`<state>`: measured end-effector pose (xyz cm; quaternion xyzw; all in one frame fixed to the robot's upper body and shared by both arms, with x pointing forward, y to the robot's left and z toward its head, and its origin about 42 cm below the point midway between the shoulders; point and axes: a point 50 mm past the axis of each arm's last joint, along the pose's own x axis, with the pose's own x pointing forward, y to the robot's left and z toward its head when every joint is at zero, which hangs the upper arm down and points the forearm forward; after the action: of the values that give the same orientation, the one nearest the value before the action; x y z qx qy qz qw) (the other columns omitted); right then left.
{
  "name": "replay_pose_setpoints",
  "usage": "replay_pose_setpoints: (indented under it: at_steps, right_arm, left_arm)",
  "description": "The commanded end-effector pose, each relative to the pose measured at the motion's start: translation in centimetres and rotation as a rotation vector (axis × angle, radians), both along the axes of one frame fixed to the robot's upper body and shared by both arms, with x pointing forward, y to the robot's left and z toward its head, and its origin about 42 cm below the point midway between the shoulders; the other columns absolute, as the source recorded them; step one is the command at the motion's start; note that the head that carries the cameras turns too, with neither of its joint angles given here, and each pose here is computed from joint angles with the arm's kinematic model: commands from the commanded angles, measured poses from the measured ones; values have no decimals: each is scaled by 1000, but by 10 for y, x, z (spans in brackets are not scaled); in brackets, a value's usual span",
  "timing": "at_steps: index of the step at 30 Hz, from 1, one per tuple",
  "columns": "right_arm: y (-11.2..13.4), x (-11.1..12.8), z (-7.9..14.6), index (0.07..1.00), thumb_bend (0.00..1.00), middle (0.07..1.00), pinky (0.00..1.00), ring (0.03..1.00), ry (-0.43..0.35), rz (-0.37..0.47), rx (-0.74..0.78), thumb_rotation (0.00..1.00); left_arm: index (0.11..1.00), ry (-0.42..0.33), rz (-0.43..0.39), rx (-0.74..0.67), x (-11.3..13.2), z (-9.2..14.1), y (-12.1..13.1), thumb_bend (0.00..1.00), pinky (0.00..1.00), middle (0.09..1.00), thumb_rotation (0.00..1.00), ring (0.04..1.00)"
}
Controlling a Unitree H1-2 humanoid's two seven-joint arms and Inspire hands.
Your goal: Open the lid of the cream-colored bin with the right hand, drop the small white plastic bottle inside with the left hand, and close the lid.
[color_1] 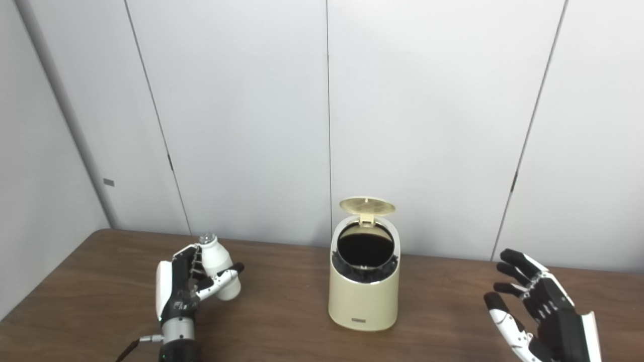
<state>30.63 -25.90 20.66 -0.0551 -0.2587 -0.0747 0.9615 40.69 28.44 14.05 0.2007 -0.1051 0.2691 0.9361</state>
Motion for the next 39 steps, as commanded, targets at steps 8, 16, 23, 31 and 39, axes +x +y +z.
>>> replay_pose_setpoints:
  at_steps: [8,16,23,31,39]
  right_arm:
    - [6,1,17,754,231,791,653,774,-71,12,-2,262]
    - [9,4,16,772,192,807,677,791,-69,17,-15,219]
    - [11,15,8,795,192,829,723,817,-77,12,-33,229]
    - [15,28,0,806,218,836,720,822,-106,8,2,205]
    - [20,26,1,800,279,827,716,819,-121,-15,13,352]
  left_arm:
    - [494,-190,-42,32,10,33,0,505,329,465,0,437]
    - [436,-489,-238,101,-11,77,-33,501,415,498,0,493]
    - [430,-634,-409,185,-24,122,-68,497,524,499,0,541]
    - [431,-769,-487,285,-21,151,-102,496,521,483,0,551]
    - [453,-853,-562,356,-16,155,-128,503,547,499,0,478]
